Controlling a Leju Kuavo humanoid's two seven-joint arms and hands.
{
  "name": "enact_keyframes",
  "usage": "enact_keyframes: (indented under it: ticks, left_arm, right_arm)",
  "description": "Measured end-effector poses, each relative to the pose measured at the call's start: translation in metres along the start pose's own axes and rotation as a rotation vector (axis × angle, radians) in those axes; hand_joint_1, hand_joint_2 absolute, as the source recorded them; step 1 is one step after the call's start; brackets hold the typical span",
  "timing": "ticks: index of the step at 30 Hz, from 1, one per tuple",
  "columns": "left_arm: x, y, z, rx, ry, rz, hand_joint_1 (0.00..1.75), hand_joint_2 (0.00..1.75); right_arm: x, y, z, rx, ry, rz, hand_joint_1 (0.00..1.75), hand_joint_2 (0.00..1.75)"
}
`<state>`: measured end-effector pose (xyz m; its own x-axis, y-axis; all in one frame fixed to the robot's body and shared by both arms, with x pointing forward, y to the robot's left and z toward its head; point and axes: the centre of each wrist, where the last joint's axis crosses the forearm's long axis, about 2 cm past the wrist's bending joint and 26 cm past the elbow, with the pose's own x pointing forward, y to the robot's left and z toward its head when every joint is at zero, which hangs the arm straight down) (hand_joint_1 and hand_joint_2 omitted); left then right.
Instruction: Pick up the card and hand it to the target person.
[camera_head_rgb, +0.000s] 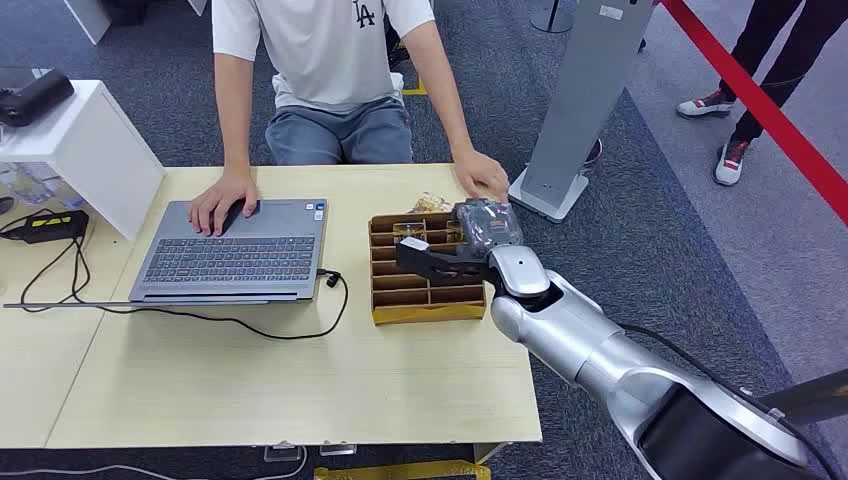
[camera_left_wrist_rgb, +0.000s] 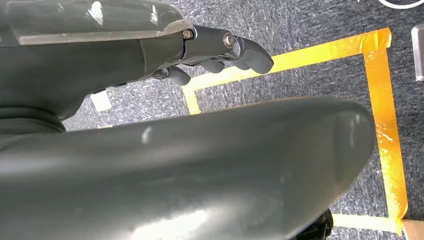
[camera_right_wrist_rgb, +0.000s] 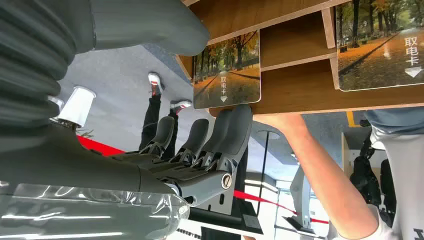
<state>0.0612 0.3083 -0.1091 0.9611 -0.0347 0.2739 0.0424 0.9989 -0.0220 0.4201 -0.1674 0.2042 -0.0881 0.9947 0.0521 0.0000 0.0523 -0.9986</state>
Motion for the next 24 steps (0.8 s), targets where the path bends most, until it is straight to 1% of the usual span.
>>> enact_keyframes:
  ticks: [5,10,22,24]
  left_arm:
    - [0.0,0.0,0.0,0.0,0.0,0.0,0.0,0.0]
    - [-0.0001,0.0001,0.0,0.001,0.0,0.003,0.0,0.0]
    - [-0.0002,0.0,0.0,0.003,0.0,0.003,0.0,0.0]
    - [-0.0002,0.0,0.0,0.003,-0.001,0.002,0.0,0.0]
  right_arm:
    - [-0.0012,0.0007,-0.0004,-0.001,0.01,-0.005,0.69,1.75]
    - [-0.0022,-0.0002,-0.0014,-0.006,0.023,-0.011,0.69,1.75]
    - [-0.0059,-0.0036,-0.0038,-0.014,0.034,-0.006,0.82,1.75]
    - [-0.0067,-0.0034,-0.0038,-0.013,0.035,-0.004,0.82,1.75]
